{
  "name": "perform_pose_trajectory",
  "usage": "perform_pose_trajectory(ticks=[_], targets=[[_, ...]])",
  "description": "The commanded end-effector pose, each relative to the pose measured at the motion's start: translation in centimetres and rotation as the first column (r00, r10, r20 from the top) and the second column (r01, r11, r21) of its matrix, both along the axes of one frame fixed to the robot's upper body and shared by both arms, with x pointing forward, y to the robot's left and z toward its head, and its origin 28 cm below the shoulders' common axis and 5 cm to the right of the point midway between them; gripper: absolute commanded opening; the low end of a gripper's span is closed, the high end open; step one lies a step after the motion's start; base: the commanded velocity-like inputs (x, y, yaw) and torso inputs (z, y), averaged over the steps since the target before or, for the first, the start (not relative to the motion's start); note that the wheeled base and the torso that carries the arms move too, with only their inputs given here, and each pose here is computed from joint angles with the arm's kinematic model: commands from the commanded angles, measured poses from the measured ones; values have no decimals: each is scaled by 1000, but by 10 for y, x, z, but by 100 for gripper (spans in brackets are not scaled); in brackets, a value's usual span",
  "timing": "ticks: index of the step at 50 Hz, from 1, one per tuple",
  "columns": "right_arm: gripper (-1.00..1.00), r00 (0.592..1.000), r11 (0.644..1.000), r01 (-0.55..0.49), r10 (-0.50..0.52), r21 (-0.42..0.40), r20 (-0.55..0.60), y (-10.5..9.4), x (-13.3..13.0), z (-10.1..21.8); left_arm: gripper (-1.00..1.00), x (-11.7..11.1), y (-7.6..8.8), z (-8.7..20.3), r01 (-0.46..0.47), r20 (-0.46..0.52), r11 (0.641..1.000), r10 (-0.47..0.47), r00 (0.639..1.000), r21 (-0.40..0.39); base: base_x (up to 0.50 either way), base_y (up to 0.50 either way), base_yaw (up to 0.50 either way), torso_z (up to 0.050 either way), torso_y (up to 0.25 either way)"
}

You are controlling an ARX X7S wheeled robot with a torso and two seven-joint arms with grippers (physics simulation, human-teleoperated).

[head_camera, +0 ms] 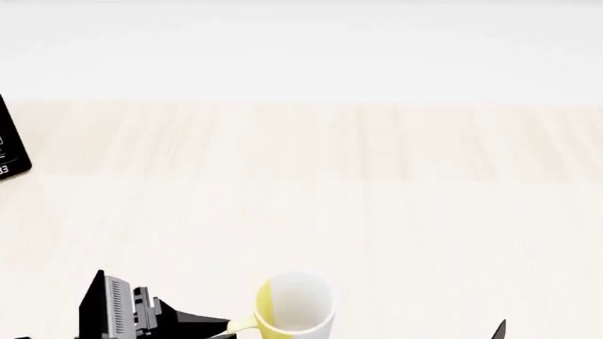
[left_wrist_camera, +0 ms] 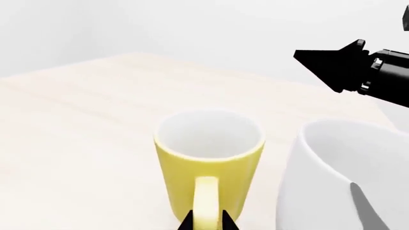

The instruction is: Put the yellow and white mug to the front of the white mug.

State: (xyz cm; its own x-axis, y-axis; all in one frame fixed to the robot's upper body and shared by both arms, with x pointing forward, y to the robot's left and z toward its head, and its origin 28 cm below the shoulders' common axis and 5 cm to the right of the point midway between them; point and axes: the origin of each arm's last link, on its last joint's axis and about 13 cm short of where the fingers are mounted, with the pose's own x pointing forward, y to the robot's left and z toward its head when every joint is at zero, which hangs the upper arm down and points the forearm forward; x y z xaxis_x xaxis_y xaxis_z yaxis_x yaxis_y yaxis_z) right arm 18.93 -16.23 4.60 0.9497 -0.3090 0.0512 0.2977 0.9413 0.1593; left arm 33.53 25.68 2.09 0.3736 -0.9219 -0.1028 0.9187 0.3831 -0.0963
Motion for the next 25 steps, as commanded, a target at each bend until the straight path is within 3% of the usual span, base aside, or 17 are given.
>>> perform_pose_trajectory(ticks=[1, 25], targets=[[100, 1000, 1000, 0, 0, 0, 1, 0, 0, 0, -100, -12, -6, -17, 55, -69, 997, -51, 996, 58, 0, 0, 0, 0, 0], [100, 1000, 1000, -1, 1, 0, 2, 0, -1, 1, -100, -10, -4, -18, 39, -66, 998, -36, 997, 55, 0, 0, 0, -1, 0]])
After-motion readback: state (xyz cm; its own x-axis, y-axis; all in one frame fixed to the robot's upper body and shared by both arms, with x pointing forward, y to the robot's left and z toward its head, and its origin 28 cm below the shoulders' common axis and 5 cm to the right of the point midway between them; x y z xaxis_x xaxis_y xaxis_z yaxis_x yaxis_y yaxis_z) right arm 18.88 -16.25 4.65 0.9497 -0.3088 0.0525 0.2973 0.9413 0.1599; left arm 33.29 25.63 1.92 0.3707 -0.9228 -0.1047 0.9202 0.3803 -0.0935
